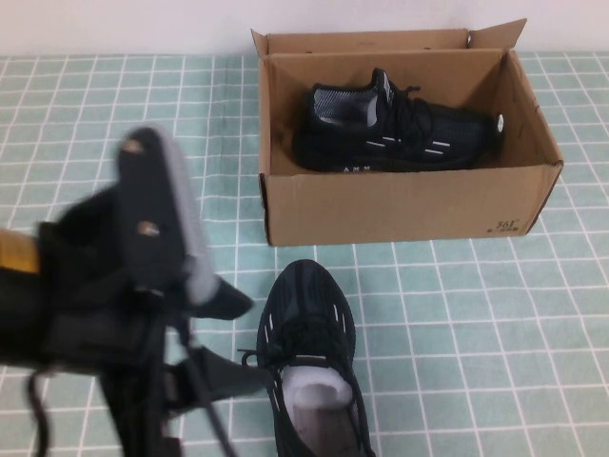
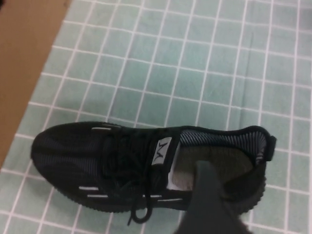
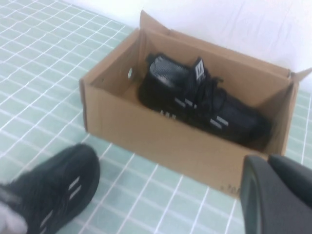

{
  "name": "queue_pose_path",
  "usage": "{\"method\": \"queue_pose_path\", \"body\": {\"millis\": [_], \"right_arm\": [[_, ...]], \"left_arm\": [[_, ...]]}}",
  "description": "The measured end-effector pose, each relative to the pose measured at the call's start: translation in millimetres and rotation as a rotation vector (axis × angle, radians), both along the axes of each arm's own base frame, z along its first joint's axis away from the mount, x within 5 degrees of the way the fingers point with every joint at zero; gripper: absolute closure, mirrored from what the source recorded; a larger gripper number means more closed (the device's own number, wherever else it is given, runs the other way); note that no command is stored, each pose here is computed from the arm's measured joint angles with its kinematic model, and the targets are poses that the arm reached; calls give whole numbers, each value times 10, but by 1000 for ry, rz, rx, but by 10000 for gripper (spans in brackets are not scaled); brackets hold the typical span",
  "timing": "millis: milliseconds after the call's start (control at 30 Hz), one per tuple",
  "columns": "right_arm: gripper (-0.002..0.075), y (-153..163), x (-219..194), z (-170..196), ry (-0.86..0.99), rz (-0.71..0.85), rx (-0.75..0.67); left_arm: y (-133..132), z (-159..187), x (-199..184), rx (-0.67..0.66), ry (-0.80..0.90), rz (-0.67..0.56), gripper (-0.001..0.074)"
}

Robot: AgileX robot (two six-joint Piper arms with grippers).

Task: Put shoes into padded shoe box
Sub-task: Pick up the shoe from the table

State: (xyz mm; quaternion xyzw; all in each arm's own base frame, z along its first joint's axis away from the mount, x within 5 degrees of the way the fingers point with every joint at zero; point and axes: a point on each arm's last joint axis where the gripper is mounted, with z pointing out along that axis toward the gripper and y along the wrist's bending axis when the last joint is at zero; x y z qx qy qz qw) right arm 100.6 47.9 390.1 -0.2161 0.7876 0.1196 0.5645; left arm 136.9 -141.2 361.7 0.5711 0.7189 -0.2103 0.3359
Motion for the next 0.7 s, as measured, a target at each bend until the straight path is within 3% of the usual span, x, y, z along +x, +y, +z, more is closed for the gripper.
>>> {"method": "queue_pose_path", "body": {"millis": [200, 400, 700], "right_arm": [[734, -154, -439, -327, -65, -1, 24], [734, -243, -685, -475, -140, -2, 49], [734, -275, -701, -512, -126, -35, 61]], "left_arm": [[-311, -256, 135, 182, -16, -88, 299], [-631, -476, 363, 371, -11, -6, 294], [-926, -844, 599, 430, 58, 45, 293]]}}
